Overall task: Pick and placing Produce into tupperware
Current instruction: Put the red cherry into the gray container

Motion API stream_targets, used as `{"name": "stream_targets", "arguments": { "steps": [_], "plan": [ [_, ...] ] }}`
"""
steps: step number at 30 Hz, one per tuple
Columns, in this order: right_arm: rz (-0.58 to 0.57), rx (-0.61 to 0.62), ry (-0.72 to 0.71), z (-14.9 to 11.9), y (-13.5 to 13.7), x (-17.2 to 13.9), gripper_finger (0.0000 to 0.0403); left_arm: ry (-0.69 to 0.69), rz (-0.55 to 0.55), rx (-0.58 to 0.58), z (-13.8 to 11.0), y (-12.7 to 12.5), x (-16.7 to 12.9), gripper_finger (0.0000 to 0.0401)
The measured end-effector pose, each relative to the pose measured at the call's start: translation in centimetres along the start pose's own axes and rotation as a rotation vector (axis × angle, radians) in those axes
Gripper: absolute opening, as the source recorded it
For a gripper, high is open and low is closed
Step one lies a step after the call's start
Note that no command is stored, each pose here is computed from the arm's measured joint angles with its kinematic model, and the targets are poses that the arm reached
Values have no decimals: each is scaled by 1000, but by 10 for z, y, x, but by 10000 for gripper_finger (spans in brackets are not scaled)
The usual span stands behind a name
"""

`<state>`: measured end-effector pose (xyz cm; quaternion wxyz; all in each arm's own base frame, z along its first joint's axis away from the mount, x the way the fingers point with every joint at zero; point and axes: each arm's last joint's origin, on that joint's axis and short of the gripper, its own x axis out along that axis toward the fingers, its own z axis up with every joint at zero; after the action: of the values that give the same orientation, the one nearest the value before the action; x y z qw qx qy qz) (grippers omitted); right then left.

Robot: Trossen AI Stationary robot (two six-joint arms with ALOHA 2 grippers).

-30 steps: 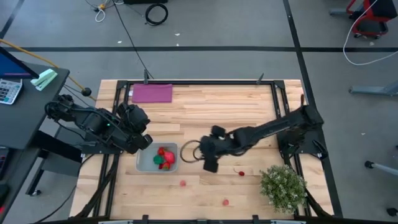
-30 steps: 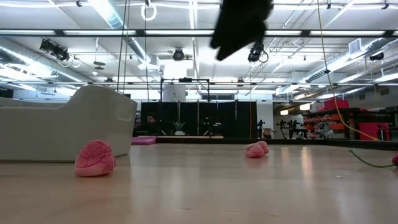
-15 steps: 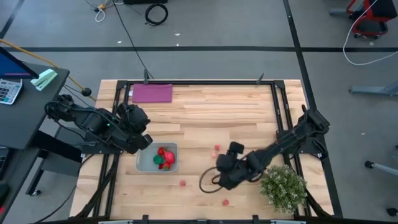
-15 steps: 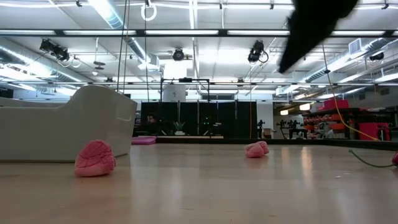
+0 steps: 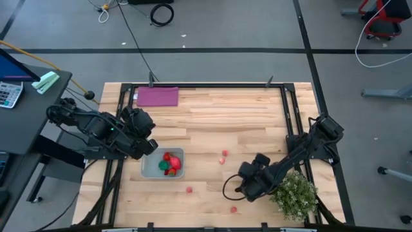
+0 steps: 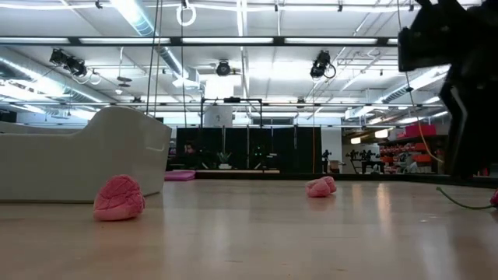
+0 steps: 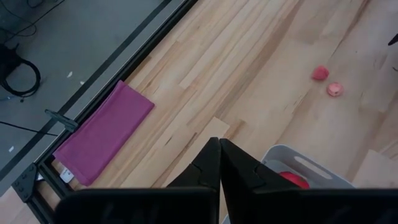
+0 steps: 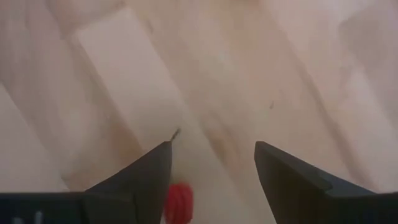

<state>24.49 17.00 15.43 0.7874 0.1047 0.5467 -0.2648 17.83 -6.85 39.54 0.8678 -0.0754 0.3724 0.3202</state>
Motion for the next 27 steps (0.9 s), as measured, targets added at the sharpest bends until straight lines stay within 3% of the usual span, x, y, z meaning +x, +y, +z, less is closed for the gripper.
{"name": "stream_targets", "arguments": {
  "steps": [10,27],
  "plan": [
    [83,17,-26,0,6,6,238,0,0,1,0,0,0,22],
    [75,24,-65,-1,9,14,238,0,1,1,0,0,0,22]
  ]
}}
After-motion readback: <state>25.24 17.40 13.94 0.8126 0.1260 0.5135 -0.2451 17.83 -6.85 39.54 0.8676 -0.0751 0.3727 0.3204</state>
